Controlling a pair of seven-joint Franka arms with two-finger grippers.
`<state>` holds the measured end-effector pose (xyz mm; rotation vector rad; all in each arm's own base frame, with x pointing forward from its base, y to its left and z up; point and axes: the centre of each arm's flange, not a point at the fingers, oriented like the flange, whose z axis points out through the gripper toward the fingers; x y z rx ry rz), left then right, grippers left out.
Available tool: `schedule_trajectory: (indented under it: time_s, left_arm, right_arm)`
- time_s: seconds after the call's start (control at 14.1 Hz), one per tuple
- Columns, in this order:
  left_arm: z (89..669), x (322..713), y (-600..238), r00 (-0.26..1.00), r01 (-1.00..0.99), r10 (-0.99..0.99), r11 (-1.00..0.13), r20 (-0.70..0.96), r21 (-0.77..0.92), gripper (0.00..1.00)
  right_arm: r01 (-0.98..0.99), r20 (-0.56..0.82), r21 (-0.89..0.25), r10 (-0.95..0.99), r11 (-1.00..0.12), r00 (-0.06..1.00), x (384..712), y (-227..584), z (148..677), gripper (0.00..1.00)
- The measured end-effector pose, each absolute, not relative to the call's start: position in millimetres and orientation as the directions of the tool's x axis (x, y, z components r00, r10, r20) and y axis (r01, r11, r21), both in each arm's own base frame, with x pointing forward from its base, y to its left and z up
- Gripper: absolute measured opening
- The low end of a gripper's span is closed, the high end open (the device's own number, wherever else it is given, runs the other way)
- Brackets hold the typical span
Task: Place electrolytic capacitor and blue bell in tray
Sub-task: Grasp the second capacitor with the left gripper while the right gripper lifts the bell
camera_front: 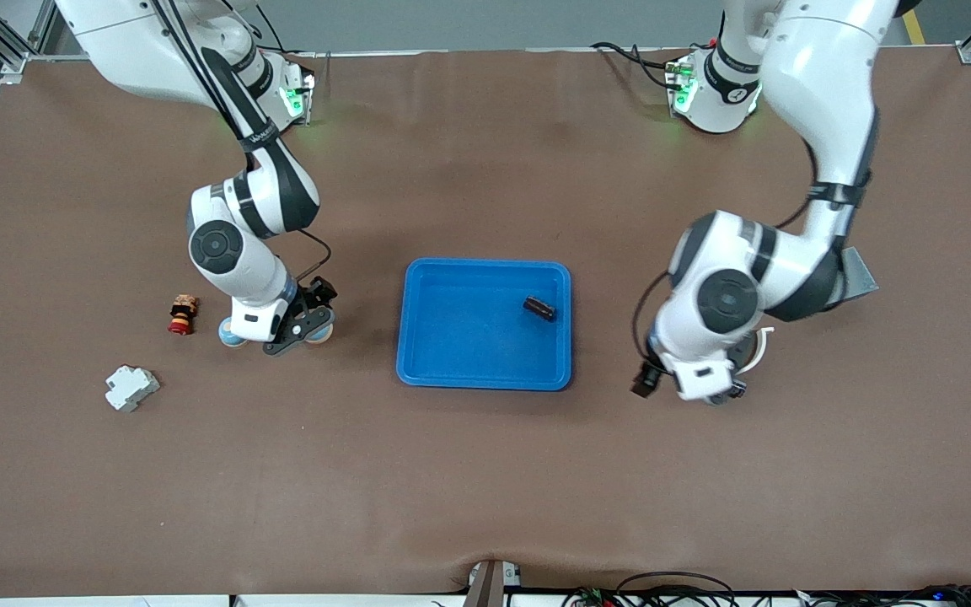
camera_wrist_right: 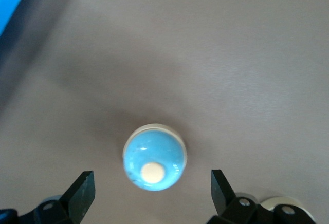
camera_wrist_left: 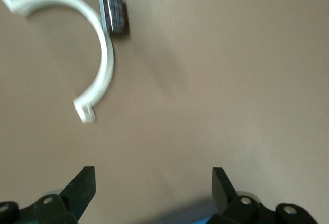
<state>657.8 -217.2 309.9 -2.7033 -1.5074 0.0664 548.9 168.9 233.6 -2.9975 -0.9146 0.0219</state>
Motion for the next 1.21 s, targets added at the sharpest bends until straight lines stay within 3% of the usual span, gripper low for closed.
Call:
schedule_trajectory:
  time_s: [0.5, 0.64, 1.21]
  left_arm:
    - [256.1, 676.1, -46.5, 0.549, 0.827, 0.836, -0.542, 0.003, -0.150, 1.00]
    - [241.4, 676.2, -33.9, 0.564, 0.816, 0.825, -0.559, -0.004, -0.146, 0.90]
    - [217.7, 678.0, -52.8, 0.571, 0.816, 0.821, -0.569, -0.005, -0.101, 0.75]
  right_arm:
    - [0.566, -0.004, -0.016, 0.566, -0.824, 0.824, 548.8, 168.5, 205.4, 1.00]
    - [0.568, -0.006, -0.018, 0.568, -0.823, 0.823, 547.9, 170.0, 199.7, 1.00]
    - [0.568, -0.017, -0.024, 0.568, -0.823, 0.823, 545.3, 169.9, 182.7, 1.00]
